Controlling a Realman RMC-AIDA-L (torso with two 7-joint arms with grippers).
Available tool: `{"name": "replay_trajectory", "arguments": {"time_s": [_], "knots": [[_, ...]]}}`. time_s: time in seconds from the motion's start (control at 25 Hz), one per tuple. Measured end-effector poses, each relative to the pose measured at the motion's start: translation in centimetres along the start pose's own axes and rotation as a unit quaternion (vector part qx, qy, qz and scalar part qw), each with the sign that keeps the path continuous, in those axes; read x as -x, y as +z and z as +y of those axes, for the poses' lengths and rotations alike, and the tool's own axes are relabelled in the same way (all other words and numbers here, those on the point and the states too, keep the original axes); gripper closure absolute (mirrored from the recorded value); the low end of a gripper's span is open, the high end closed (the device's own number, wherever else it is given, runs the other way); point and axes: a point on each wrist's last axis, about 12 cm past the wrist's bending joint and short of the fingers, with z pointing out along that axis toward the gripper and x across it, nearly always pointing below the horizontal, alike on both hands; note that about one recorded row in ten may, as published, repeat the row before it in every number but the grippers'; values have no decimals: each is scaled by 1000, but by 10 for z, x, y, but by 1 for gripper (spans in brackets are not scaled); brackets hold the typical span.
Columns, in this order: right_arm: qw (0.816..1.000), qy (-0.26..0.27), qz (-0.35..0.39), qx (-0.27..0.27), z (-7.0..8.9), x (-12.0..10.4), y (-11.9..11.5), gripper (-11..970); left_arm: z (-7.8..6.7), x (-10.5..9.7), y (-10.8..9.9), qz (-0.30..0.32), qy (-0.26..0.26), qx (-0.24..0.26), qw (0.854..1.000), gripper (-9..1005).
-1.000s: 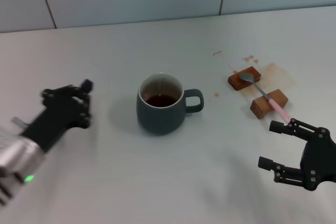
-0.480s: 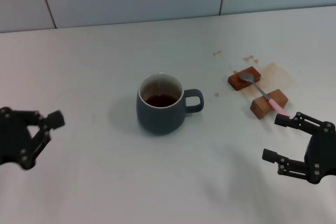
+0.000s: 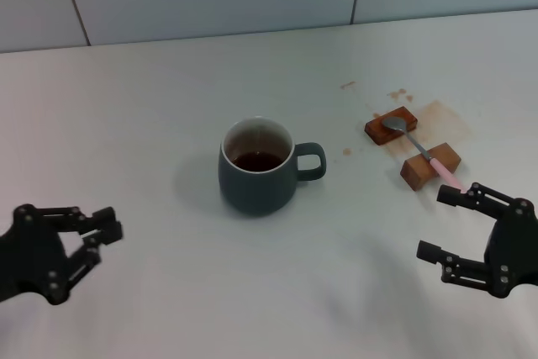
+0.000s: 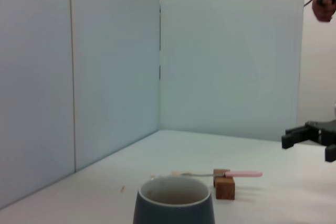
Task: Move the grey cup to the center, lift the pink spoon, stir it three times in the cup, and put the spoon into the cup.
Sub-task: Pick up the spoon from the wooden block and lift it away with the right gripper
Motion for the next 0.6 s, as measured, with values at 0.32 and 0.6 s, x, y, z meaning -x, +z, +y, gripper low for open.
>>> {"name": "replay_trajectory", "arguments": {"time_s": [0.32, 0.6], "knots": [[1000, 0, -1, 1, 0, 0, 1, 256, -3, -3, 9, 3, 3, 5, 1000, 833], [1000, -1, -2, 2, 0, 1, 2, 261, -4, -4, 10, 1, 1, 4, 1000, 572]]}}
